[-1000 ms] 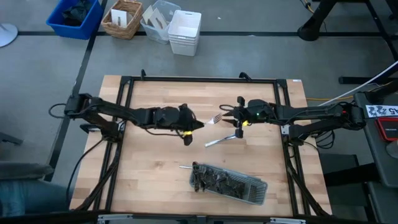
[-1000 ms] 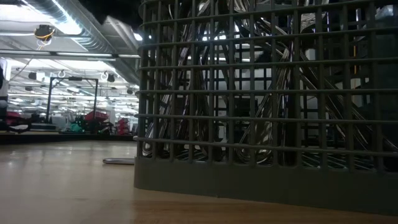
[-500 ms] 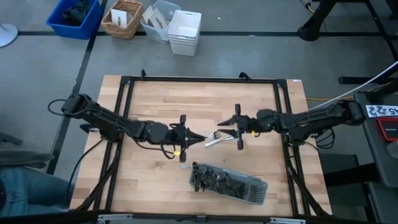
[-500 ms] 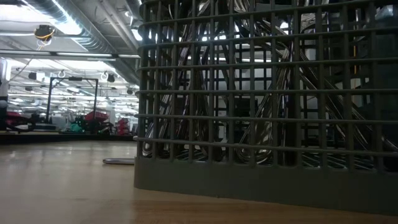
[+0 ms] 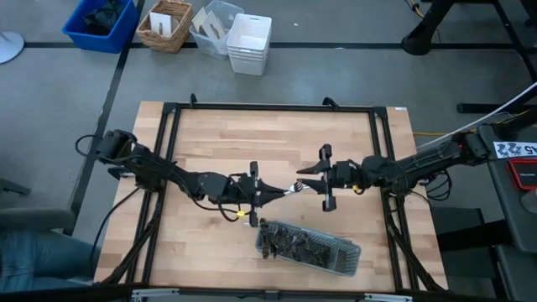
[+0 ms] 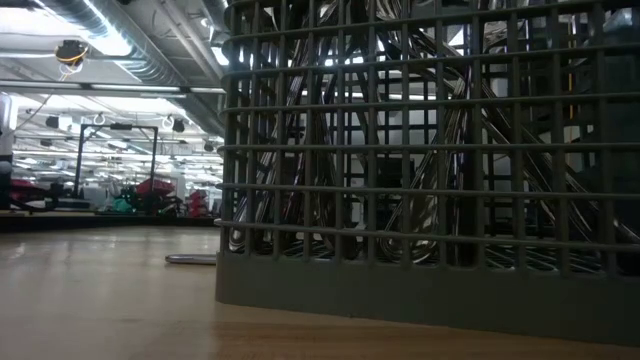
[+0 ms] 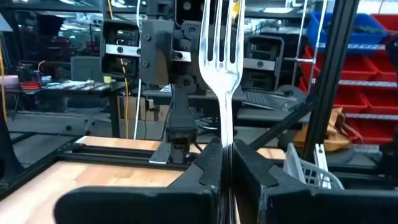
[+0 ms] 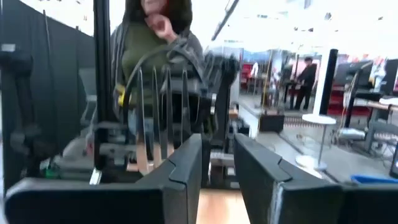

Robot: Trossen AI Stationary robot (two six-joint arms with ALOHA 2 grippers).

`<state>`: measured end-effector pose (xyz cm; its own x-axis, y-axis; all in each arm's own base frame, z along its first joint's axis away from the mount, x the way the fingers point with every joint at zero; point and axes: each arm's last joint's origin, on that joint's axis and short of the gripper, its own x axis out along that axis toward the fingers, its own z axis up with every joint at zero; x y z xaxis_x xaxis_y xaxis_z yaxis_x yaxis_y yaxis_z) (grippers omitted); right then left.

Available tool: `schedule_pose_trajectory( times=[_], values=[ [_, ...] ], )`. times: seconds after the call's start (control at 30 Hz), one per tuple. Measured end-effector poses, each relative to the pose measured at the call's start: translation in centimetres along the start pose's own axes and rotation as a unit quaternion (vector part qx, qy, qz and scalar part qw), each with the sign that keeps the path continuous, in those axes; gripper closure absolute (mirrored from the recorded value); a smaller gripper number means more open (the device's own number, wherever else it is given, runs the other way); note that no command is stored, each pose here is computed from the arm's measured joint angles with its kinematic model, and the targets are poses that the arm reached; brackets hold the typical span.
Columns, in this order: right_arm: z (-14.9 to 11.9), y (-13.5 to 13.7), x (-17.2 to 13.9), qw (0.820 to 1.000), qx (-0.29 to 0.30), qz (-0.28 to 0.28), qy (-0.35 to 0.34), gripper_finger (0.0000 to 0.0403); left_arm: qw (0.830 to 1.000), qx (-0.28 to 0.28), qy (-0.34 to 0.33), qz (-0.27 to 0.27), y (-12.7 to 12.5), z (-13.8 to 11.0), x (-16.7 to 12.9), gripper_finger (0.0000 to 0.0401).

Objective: Sort silverware
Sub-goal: Put the fork into the gray silverware rack

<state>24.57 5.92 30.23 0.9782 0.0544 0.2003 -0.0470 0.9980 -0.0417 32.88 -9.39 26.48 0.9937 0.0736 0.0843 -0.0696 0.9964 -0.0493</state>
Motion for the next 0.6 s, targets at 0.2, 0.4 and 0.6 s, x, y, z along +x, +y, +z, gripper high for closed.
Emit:
schedule_pose_trajectory(
  times=[0.2,0.4,0.6],
  values=[
    [0.3,0.4,2.1,1.0,0.005,-0.004,-0.022,0.0306,1.0,-0.013,-0.008,0.005,0.7,0.2,0.3,0.0391],
    [0.5,1.0,5.2,1.0,0.004,-0.011,-0.018,0.0306,1.0,-0.014,-0.004,0.008,1.0,0.0,0.4,0.04],
    [0.8,1.2,6.4,1.0,-0.017,-0.007,-0.004,0.0306,1.0,-0.007,-0.005,0.006,0.6,0.1,0.3,0.04]
  ],
)
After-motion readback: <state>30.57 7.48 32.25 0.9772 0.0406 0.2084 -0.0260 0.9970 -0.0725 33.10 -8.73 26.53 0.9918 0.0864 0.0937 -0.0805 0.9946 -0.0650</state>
